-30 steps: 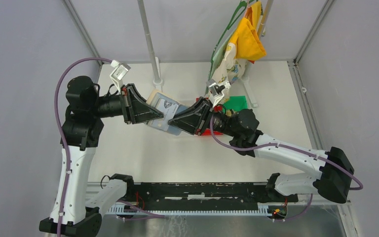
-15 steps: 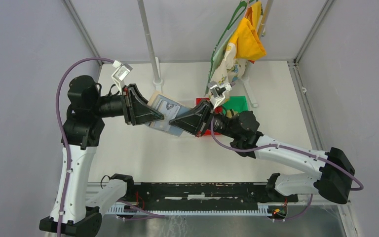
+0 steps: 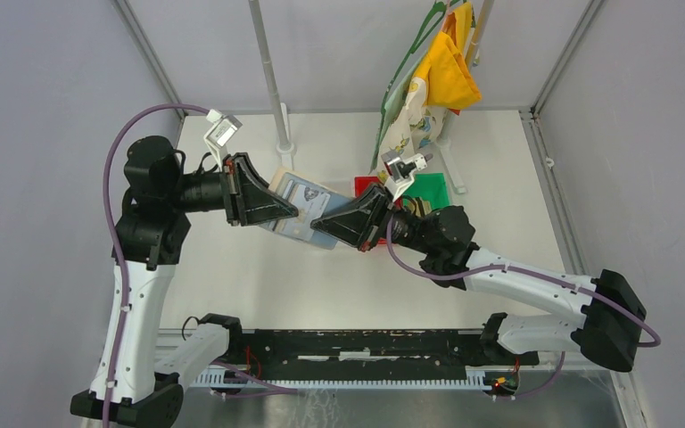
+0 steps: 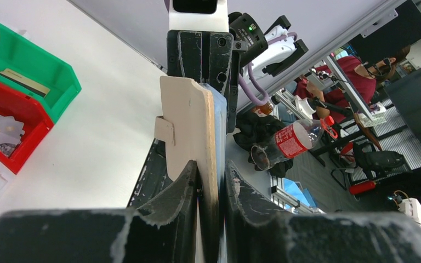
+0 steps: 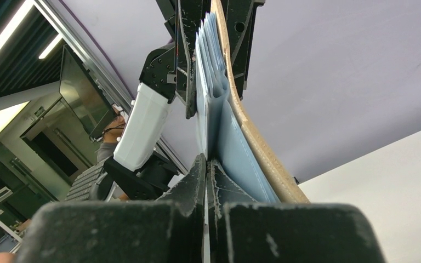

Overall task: Take the credit cards out of the card holder
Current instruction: Remove the credit card from the card holder.

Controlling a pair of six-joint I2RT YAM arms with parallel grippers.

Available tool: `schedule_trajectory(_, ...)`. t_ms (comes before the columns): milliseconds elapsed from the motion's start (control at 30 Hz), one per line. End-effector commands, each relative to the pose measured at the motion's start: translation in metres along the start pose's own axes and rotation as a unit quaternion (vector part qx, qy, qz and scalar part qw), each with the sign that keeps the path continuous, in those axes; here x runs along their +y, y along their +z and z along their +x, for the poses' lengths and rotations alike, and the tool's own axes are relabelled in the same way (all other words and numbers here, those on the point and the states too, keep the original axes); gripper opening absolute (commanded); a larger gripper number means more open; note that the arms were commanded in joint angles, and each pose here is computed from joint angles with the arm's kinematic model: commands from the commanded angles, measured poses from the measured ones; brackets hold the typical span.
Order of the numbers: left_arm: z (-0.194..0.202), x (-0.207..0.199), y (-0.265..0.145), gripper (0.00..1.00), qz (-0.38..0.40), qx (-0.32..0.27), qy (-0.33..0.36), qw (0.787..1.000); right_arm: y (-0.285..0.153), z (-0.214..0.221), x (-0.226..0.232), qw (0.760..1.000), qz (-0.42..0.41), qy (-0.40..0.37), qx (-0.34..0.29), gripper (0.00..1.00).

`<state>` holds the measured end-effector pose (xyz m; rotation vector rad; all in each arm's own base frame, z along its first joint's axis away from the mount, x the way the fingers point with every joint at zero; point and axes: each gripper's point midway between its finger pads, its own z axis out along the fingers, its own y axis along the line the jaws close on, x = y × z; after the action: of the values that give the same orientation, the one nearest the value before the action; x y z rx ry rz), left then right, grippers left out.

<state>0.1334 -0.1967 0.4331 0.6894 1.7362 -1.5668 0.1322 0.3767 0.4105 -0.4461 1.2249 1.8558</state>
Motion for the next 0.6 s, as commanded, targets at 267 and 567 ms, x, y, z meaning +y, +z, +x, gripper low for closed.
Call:
schedule_trajectory(267, -0.0086, -0.0348, -0.0045, 0.27, 0.04, 0.0, 0.029, 0.999, -0.0082, -0.0179, 0.0119, 0.999, -0.009, -0.015, -0.033, 0.0)
schedule_trajectory(567, -0.0106, -0.0336, -0.0042, 0.02, 0.032, -0.009, 0.035, 0.999, -0.0015, -0.018, 0.0177, 0.999, -0.027, -0.002, -0.027, 0.36)
